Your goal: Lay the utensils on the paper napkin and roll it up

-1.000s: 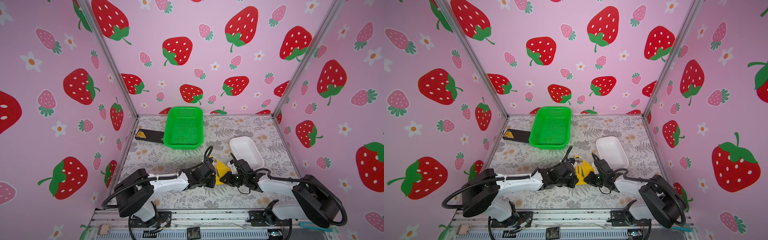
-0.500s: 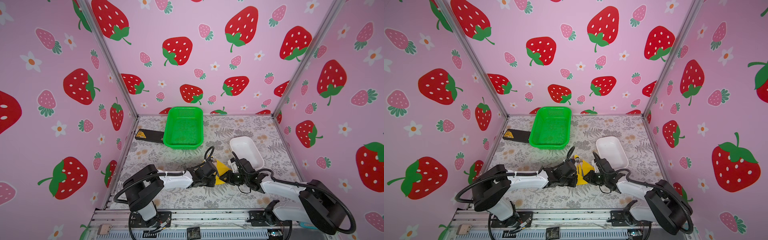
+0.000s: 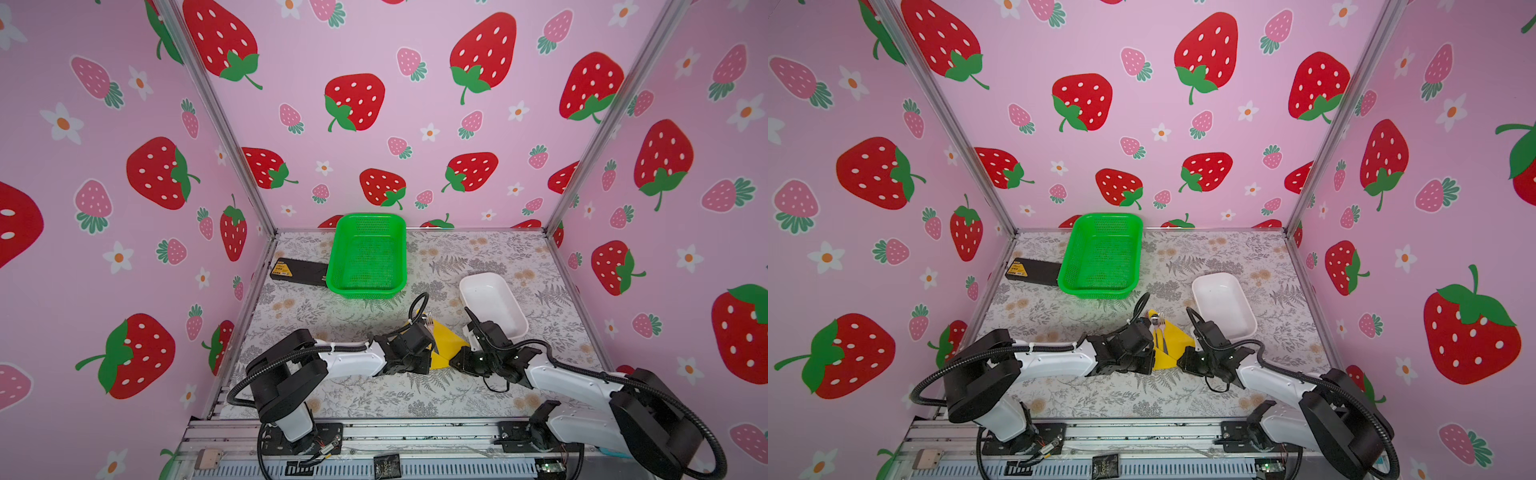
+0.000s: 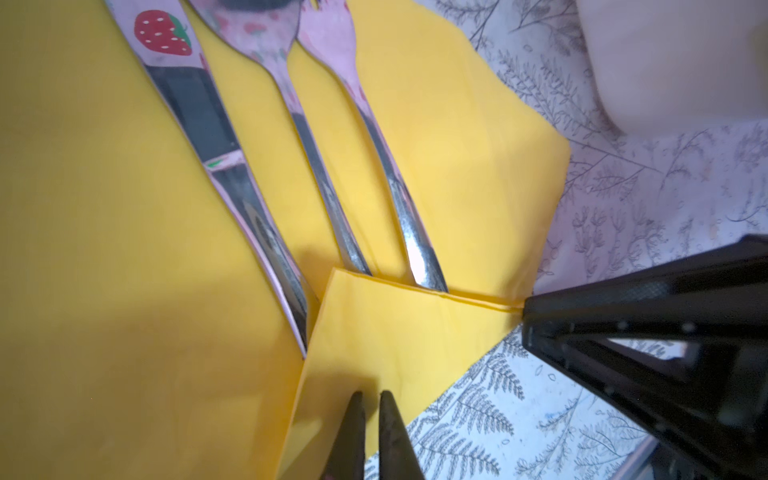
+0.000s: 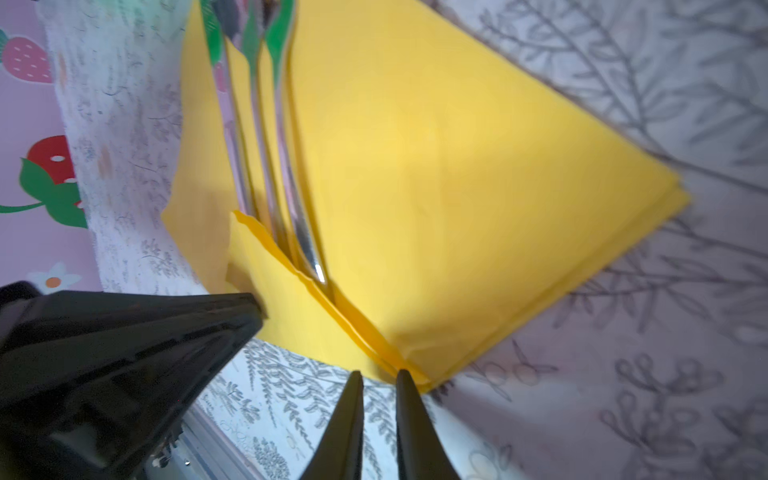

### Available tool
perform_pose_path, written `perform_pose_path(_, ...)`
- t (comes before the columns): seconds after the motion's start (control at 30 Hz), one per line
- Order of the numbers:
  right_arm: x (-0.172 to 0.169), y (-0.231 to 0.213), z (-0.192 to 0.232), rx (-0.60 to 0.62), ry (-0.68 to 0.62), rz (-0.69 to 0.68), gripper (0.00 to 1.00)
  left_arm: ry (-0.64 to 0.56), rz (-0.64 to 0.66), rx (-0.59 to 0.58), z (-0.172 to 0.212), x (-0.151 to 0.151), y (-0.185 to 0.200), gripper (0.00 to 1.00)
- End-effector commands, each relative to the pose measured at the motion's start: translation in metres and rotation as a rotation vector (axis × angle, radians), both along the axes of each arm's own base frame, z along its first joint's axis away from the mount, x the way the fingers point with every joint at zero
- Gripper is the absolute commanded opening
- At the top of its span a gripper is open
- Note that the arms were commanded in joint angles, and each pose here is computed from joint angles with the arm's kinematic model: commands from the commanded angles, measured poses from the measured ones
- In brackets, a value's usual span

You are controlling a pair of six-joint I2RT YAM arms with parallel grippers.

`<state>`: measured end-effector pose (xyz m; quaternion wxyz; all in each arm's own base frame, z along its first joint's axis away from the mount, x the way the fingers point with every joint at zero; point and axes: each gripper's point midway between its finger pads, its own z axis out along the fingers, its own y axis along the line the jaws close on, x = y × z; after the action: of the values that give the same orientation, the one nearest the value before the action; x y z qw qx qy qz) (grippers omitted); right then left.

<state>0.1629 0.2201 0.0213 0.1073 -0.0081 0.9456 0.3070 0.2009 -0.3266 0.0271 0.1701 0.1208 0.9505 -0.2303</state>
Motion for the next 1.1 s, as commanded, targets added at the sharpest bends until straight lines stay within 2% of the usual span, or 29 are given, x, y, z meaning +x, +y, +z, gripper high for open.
perform_pose_path(0.0,-0.001,-0.016,-0.014,-0.081,0.011,-0.028,0.18,0.004,0.015,0.039,-0.005,0.001,0.008,0.12)
perform_pose_path(0.13,0.002,-0.013,-0.006,-0.082,0.001,-0.020,0.18,-0.004,0.014,0.044,-0.003,0.001,0.010,0.12)
perform_pose_path(0.3,0.021,-0.003,0.026,-0.039,-0.116,-0.014,0.20,-0.007,0.013,0.037,-0.001,0.001,0.009,0.12)
perform_pose_path(0.6,0.073,-0.043,0.033,-0.182,-0.183,-0.114,0.20,0.006,0.004,0.029,-0.003,0.001,0.004,0.12)
perform_pose_path(0.77,0.096,-0.085,0.036,-0.296,-0.195,-0.217,0.20,0.006,0.001,0.020,-0.001,0.001,0.002,0.12)
perform_pose_path(0.93,0.104,-0.130,0.047,-0.407,-0.230,-0.323,0.24,0.006,-0.004,0.005,0.001,0.000,0.001,0.12)
perform_pose_path(1.0,0.105,-0.119,0.063,-0.347,-0.283,-0.279,0.28,0.004,0.003,-0.010,0.002,0.000,0.000,0.12)
perform_pose_path(1.07,0.096,-0.089,0.078,-0.165,-0.324,-0.187,0.31,0.004,0.004,-0.016,0.003,0.000,-0.001,0.12)
